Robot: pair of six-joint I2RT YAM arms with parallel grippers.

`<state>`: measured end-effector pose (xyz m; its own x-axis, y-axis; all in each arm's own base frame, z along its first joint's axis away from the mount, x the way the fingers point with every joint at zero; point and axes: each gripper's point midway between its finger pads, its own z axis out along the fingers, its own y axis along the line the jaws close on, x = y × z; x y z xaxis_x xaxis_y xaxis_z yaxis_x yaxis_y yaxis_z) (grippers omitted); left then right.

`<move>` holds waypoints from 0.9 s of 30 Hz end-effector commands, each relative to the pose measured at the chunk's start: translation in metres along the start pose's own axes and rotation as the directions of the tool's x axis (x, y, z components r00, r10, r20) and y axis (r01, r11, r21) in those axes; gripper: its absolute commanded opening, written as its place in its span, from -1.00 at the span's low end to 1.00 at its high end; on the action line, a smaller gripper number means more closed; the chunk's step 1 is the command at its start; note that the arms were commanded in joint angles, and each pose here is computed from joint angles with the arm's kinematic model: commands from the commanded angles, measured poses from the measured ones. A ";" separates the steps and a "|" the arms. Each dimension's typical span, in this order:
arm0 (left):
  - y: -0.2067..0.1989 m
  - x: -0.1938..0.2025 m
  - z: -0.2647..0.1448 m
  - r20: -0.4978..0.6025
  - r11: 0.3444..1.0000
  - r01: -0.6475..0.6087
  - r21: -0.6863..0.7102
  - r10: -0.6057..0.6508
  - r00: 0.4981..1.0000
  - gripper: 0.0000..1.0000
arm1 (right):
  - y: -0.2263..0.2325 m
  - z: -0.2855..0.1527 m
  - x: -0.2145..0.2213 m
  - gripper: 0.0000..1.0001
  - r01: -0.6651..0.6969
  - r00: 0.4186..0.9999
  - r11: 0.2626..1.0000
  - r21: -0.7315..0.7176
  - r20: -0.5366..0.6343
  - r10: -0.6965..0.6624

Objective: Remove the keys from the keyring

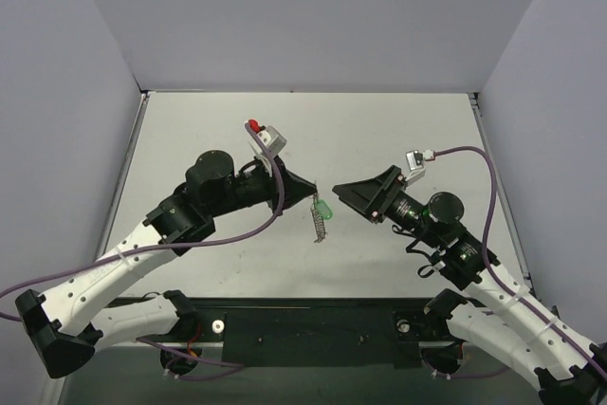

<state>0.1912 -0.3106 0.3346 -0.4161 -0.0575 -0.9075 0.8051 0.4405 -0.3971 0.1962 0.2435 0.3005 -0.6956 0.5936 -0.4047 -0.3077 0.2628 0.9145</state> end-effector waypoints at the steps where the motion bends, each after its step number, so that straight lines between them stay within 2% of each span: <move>1: -0.040 -0.053 -0.015 0.177 0.989 -0.053 0.141 0.027 0.984 -1.00 | 0.041 -0.005 -0.004 0.37 -0.023 0.999 0.984 -0.177 0.019 0.027; 7: -0.062 -0.075 -0.025 0.282 0.965 -0.093 0.246 0.020 0.959 -1.00 | 0.070 -0.012 0.000 0.22 -0.028 1.000 0.965 -0.262 0.002 0.030; 11: -0.070 -0.081 -0.029 0.319 0.949 -0.110 0.296 0.011 0.948 -1.00 | 0.080 -0.016 0.002 0.01 -0.019 1.000 0.961 -0.275 0.001 0.020; 14: -0.078 -0.083 -0.036 0.343 0.920 -0.129 0.370 -0.007 0.939 -1.00 | 0.091 -0.020 0.002 -0.07 -0.014 1.000 0.954 -0.299 -0.004 0.013; 20: -0.089 -0.101 -0.064 0.402 0.831 -0.132 0.541 -0.117 0.908 -1.00 | 0.124 -0.038 0.003 -0.08 0.000 1.000 0.915 -0.403 -0.010 -0.004; 23: -0.087 -0.102 -0.064 0.396 0.818 -0.122 0.563 -0.137 0.908 -1.00 | 0.137 -0.045 0.005 -0.07 -0.003 1.000 0.898 -0.440 -0.022 -0.007; 27: -0.099 -0.106 -0.070 0.395 0.758 -0.134 0.638 -0.173 0.902 -1.00 | 0.148 -0.047 0.006 -0.05 -0.001 0.999 0.893 -0.451 -0.030 -0.015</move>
<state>0.1587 -0.2973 0.4431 -0.3770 -0.4196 -0.8257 0.9192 -0.0600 -0.3892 0.1334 0.2579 0.3849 -0.7455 0.5450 -0.3836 -0.4662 -0.0151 0.8845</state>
